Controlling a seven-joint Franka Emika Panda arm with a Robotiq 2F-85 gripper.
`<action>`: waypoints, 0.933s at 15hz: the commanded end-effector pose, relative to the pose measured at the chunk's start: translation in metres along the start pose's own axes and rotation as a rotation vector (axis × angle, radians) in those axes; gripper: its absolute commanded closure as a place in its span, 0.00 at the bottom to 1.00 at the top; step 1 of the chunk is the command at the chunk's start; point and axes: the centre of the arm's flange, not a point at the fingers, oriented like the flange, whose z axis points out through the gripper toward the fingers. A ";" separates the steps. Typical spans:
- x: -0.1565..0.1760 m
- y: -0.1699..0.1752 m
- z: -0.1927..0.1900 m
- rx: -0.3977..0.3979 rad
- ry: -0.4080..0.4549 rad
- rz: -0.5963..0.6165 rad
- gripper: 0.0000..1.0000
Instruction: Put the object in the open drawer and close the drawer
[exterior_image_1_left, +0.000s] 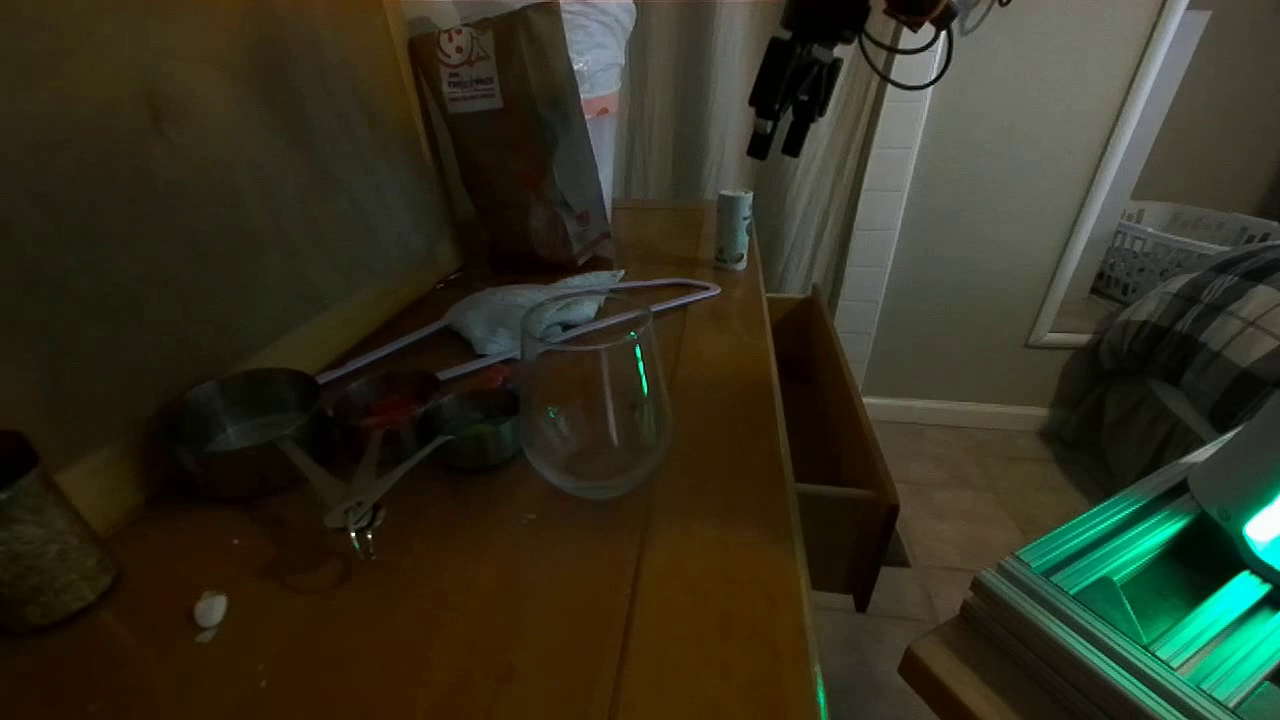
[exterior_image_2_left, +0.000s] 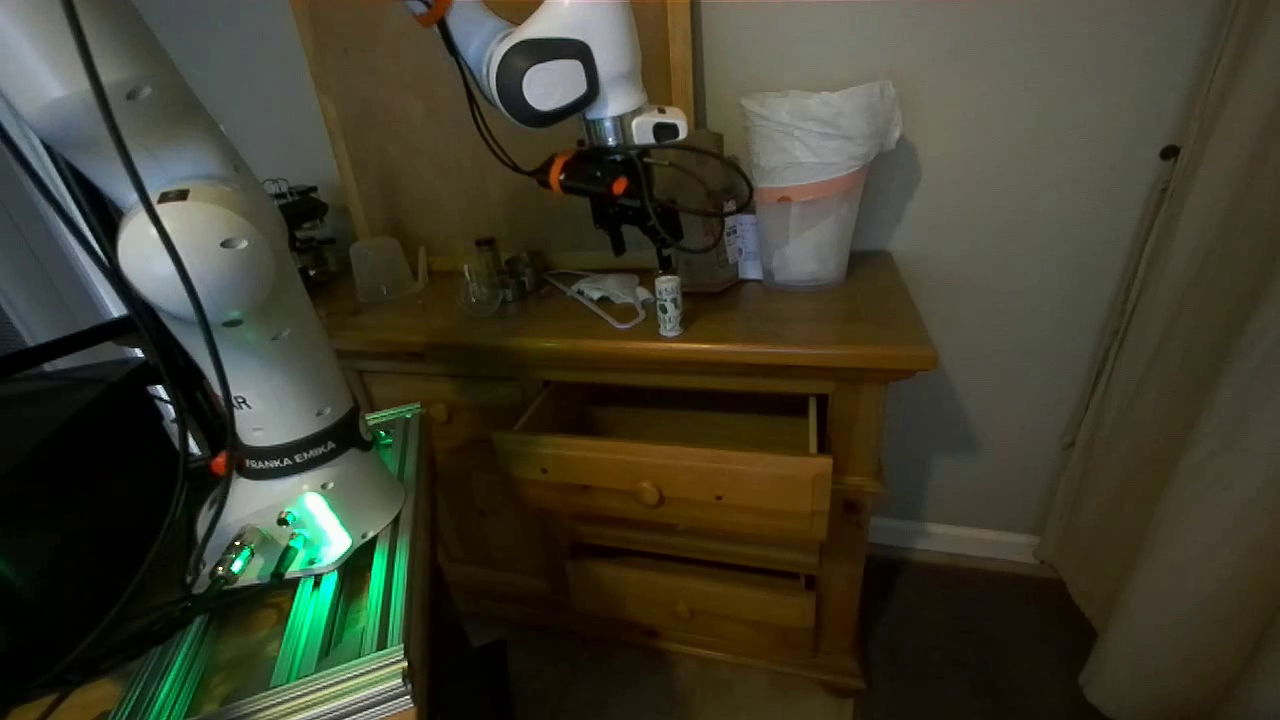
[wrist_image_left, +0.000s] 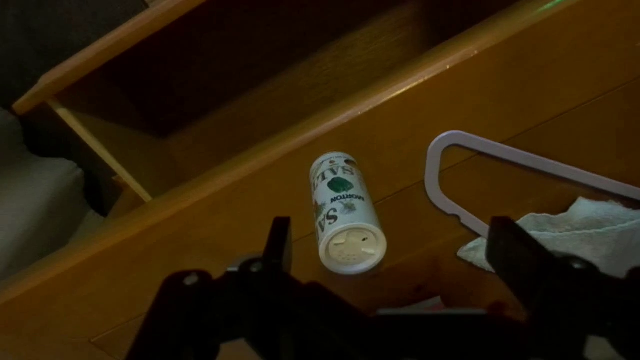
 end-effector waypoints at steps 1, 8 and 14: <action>0.009 0.004 0.030 0.030 0.041 -0.012 0.00; 0.017 0.013 0.043 0.020 0.085 -0.047 0.32; 0.021 0.016 0.042 0.032 0.104 -0.061 0.07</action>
